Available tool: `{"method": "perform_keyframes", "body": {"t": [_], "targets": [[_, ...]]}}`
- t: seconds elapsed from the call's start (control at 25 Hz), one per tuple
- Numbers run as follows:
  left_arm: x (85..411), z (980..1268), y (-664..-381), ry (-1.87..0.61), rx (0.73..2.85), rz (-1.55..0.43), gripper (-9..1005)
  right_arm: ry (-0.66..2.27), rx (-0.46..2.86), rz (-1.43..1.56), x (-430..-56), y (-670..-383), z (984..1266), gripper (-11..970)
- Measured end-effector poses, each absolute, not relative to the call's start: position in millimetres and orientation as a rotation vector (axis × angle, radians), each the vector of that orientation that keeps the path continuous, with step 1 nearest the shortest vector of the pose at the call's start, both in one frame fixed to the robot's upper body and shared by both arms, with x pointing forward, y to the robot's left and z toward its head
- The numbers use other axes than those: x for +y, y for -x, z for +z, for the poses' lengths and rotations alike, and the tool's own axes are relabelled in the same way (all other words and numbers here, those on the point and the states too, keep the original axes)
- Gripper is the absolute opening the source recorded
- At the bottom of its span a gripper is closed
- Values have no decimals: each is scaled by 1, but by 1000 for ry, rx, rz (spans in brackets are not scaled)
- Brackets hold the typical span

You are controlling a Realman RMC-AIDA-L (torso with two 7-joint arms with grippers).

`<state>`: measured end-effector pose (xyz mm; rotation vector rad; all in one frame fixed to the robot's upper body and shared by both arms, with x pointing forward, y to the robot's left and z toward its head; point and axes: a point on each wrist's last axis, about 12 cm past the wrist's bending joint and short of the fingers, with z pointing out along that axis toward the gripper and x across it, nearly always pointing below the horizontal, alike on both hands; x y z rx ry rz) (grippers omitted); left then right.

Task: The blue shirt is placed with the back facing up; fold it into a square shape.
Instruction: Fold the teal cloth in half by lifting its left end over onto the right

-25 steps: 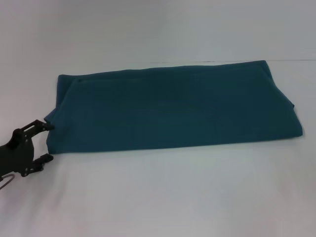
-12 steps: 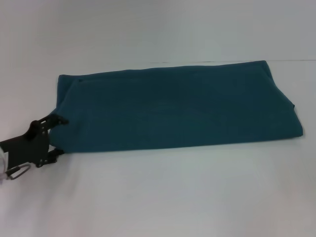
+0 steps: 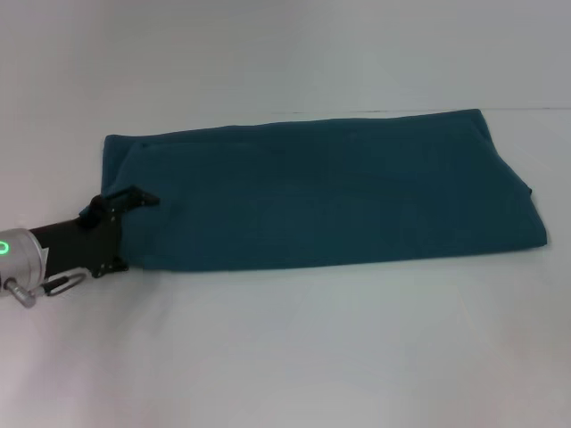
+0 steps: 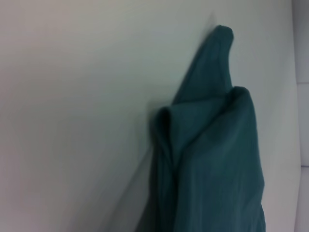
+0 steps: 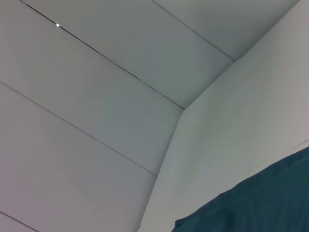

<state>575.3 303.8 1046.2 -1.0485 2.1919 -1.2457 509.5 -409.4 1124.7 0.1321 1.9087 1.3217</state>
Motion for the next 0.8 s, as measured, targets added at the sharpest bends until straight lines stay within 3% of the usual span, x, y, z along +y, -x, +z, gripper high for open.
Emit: {"method": "perform_keyframes", "body": {"t": [0.28,0.52,0.8], "targets": [[304,1054,-577,947,2197,-1231,795,-153,1888,1329,-412,-508,1125,896],[310,1048,-569,937,2204,-1207,600,-166,1890,1325,-414,-507,1124,893],[310,1046,-567,901,2204,-1191,300,-198,1897,1307,-418,-503,1120,889]]}}
